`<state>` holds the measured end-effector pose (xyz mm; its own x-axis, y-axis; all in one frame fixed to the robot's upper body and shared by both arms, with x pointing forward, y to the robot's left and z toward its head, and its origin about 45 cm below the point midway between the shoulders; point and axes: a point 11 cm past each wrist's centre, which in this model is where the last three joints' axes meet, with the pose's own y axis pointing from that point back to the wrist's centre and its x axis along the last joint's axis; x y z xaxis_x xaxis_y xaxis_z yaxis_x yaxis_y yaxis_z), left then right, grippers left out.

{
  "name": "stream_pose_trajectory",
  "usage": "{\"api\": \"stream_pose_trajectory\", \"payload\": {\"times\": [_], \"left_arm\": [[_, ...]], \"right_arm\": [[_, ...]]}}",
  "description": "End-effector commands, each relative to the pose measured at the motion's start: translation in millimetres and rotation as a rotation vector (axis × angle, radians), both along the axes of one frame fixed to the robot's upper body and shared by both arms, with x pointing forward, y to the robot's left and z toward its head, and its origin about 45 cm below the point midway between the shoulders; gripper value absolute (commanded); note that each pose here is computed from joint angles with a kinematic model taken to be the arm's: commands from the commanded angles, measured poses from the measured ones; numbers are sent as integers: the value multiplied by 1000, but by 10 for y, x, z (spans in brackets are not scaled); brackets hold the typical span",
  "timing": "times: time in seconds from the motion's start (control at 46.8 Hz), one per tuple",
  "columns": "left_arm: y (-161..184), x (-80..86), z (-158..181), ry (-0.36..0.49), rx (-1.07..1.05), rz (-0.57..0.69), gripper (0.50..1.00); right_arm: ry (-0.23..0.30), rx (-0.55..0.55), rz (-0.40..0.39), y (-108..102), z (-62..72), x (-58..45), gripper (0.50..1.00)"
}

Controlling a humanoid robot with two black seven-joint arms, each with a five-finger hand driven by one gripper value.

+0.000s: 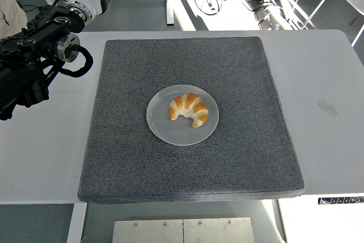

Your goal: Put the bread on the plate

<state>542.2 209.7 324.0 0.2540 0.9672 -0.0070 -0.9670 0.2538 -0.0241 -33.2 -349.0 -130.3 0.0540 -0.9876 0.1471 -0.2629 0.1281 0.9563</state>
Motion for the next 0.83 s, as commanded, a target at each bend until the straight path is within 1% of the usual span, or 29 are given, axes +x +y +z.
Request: {"api": "stream_pose_trajectory", "payload": {"times": [0.0,0.064,0.107,0.235,0.299,0.385,0.449,0.513,0.62,0.769,0.812], "left_arm": [[101,-3,-66,31,-107,43,984],[216,-7,-130,50,-203,82,984],[252,-18,-164,59,-271,84,983],[233,-72,-251,65,-486,41,984],[241,-87,-263,61,-540,28,984],[269,-101,-291,62,-580,29,984],[262,-124,-366,78,-584,31,984],[185,-153,-460,102,-590,22,984],[77,-185,-554,136,-591,6,984],[58,-182,-542,134,-597,3,984],[51,-183,-544,135,-597,3,984]], "right_arm": [[-1,8,0,21,-3,5,1000],[-1,11,-1,32,-5,5,1000],[-1,11,-1,32,-5,5,1000],[1,3,0,10,-1,-4,1000],[1,0,0,-1,0,-4,1000],[-1,2,0,4,-1,5,1000],[0,2,2,5,-1,12,1000],[0,8,1,15,-3,11,1000],[4,6,-1,9,-2,-15,1000],[12,7,0,10,-1,-62,1000],[12,4,0,7,0,-62,1000]]}}
